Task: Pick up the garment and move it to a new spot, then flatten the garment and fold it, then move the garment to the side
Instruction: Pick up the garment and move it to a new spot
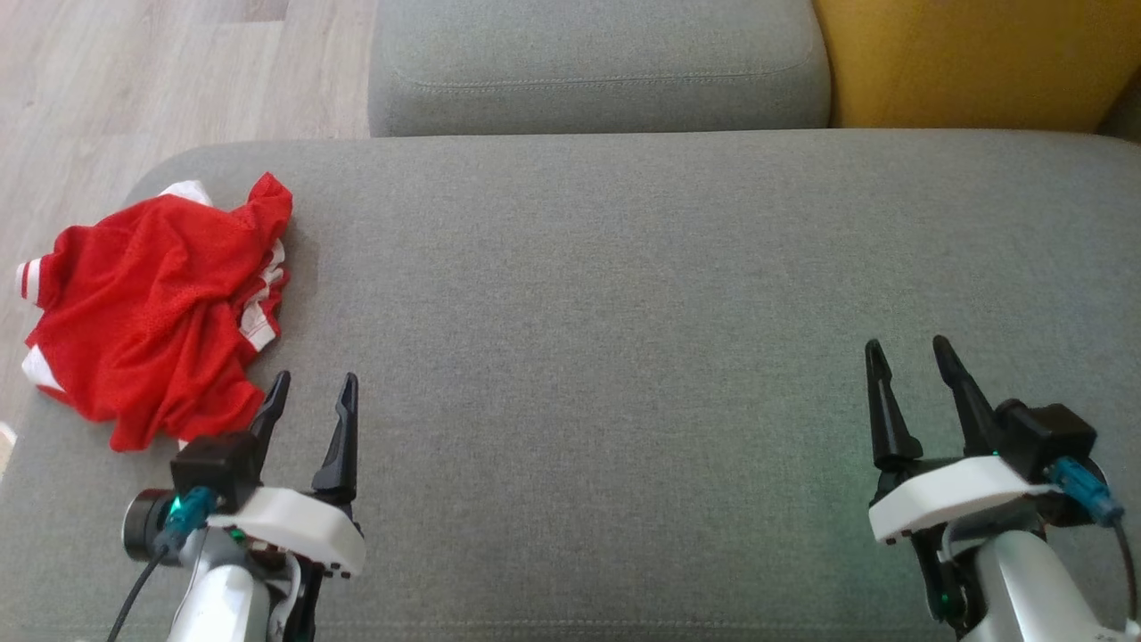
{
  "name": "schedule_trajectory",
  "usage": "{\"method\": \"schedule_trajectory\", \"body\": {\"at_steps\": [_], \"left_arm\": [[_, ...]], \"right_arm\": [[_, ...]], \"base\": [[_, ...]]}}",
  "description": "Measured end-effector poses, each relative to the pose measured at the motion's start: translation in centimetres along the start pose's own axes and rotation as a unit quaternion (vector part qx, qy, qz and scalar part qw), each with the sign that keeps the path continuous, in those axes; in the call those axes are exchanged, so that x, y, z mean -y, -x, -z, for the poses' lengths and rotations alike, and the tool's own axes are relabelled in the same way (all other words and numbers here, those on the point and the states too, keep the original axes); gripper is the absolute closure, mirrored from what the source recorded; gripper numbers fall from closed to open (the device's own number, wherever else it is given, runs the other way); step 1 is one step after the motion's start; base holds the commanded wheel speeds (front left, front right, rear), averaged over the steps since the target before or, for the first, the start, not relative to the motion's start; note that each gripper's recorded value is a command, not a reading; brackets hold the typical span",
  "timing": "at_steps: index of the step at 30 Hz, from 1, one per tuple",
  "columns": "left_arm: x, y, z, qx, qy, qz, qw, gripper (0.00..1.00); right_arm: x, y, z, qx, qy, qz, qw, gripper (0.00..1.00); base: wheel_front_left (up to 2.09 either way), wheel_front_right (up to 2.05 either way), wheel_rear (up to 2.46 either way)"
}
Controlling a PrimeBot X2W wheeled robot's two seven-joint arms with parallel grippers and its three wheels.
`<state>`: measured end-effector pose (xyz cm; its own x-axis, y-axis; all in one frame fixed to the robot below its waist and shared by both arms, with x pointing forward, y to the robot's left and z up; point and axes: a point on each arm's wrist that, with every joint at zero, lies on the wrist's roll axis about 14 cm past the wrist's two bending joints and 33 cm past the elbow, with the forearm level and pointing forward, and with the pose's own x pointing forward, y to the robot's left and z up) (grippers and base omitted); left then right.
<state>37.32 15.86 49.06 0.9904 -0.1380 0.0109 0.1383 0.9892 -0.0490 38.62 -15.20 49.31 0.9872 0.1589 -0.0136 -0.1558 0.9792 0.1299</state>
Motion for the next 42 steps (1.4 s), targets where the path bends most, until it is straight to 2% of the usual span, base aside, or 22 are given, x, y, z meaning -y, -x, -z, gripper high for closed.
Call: {"method": "schedule_trajectory", "body": {"at_steps": [26,34,42], "left_arm": [[-1.9,0.4,-0.1,0.001,0.008,-0.032,0.999,0.00],[-6.1,2.4,-0.9,0.013,0.003,-0.097,0.995,0.00],[-12.1,6.9,-1.4,0.018,-0.008,-0.194,0.981,0.00]], "right_arm": [[-1.2,-0.9,-1.6,0.008,0.023,-0.016,1.000,0.00],[-6.3,-2.3,-1.6,0.005,0.038,-0.092,0.995,0.00],[-13.0,-3.6,-1.3,0.000,0.041,-0.185,0.982,0.00]], "base": [[0.00,0.00,0.00],[0.00,0.00,0.00],[0.00,0.00,0.00]]}}
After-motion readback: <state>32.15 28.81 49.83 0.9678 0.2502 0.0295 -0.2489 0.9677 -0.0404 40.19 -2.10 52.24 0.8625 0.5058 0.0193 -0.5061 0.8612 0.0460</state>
